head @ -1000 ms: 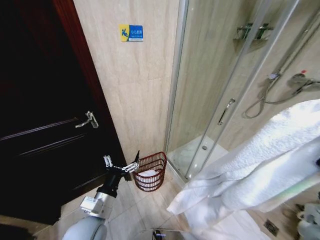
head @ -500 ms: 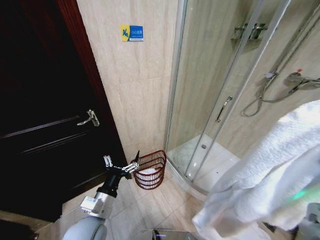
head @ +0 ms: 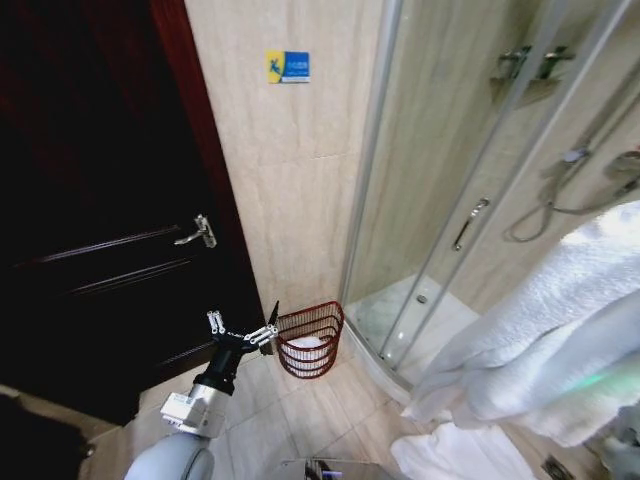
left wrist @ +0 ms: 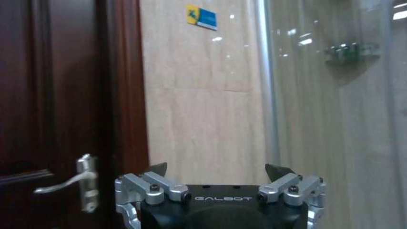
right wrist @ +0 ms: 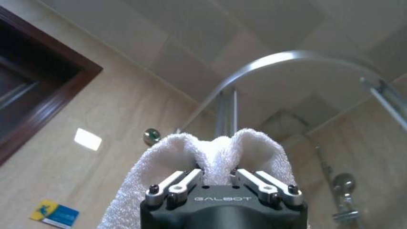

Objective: Discard the used towel into the hamper.

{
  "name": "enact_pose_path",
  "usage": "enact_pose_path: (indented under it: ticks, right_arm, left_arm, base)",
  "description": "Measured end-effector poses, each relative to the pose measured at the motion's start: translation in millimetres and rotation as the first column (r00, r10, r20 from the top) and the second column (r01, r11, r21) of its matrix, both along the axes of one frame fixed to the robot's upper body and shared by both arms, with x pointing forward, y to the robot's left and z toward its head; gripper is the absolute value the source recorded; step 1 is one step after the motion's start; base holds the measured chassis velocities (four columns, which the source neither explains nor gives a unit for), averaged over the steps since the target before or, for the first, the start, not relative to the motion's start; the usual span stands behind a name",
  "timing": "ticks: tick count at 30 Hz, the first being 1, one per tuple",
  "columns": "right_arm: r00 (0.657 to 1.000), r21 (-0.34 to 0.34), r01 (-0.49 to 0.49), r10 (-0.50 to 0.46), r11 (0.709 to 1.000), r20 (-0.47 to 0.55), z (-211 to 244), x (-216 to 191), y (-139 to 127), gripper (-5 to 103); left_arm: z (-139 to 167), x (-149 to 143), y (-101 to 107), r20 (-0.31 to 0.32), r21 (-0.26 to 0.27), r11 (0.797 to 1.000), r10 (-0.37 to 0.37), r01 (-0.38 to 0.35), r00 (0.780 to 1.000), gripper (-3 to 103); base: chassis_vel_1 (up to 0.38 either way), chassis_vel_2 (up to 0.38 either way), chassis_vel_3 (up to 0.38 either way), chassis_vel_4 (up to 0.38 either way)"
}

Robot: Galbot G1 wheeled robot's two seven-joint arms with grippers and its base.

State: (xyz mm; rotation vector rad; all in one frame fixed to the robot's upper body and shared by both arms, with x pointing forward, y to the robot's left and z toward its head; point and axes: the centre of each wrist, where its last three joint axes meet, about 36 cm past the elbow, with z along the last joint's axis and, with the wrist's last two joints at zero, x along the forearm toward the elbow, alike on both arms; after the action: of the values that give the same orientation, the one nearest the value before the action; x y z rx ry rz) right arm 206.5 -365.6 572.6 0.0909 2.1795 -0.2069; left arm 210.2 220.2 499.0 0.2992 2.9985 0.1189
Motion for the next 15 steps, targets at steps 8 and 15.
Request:
enact_pose_path:
  ticks: [8,15]
  right_arm:
    - [1.0,-0.004,0.001,-0.001,1.0,0.002,0.4,0.7,0.1,11]
    - [1.0,-0.004,0.0,0.0,1.0,0.001,0.1,1.1,0.6,11]
  left_arm:
    - [0.0,0.0,0.0,0.0,0.0,1.0,0.0,0.0,1.0,100]
    - [0.0,0.0,0.0,0.0,0.0,1.0,0.0,0.0,1.0,100]
  base:
    - [0.102,0.085,0.107,0.094]
    - [0.118,0.111,0.122,0.12]
